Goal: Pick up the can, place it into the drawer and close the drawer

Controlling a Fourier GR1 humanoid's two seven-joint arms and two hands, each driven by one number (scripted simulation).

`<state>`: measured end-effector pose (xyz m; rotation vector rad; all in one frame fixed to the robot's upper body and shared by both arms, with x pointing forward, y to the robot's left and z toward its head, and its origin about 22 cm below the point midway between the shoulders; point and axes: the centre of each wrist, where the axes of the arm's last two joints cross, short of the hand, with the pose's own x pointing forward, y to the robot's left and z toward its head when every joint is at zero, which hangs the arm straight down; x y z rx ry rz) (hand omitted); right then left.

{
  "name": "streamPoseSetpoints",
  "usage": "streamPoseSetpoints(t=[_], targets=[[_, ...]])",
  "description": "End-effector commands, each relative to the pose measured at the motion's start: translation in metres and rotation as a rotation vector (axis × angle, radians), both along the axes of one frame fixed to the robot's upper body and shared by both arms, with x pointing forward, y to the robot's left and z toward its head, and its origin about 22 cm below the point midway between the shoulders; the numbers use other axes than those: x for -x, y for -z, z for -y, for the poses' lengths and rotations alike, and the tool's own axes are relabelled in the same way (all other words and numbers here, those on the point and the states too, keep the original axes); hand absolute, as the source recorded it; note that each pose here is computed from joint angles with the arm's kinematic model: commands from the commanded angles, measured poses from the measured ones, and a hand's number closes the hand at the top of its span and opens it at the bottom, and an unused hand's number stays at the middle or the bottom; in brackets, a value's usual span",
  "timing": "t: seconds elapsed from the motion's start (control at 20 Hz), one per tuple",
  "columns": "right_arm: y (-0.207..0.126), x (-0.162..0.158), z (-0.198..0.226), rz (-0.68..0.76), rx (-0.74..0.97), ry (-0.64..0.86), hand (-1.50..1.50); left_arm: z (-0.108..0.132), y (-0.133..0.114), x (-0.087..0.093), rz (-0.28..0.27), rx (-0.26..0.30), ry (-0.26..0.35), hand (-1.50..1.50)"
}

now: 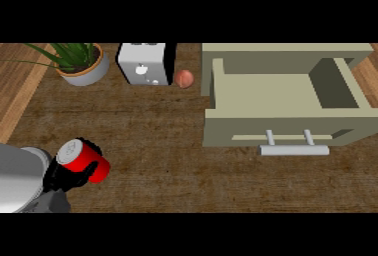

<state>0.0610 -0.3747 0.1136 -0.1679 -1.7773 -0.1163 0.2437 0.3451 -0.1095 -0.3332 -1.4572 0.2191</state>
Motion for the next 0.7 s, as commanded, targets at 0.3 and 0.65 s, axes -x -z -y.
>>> streamPoseSetpoints(t=[0.3,0.65], targets=[[-0.005,0.008,-0.011,-0.008,0.005,0.000,-1.50,0.106,-0.042,-0.058,0.082,0.040,-0.141,1.50],[-0.008,0.003,-0.006,-0.014,-0.012,0.013,-1.50,0.127,-0.095,-0.066,0.176,-0.013,-0.114,1.50]])
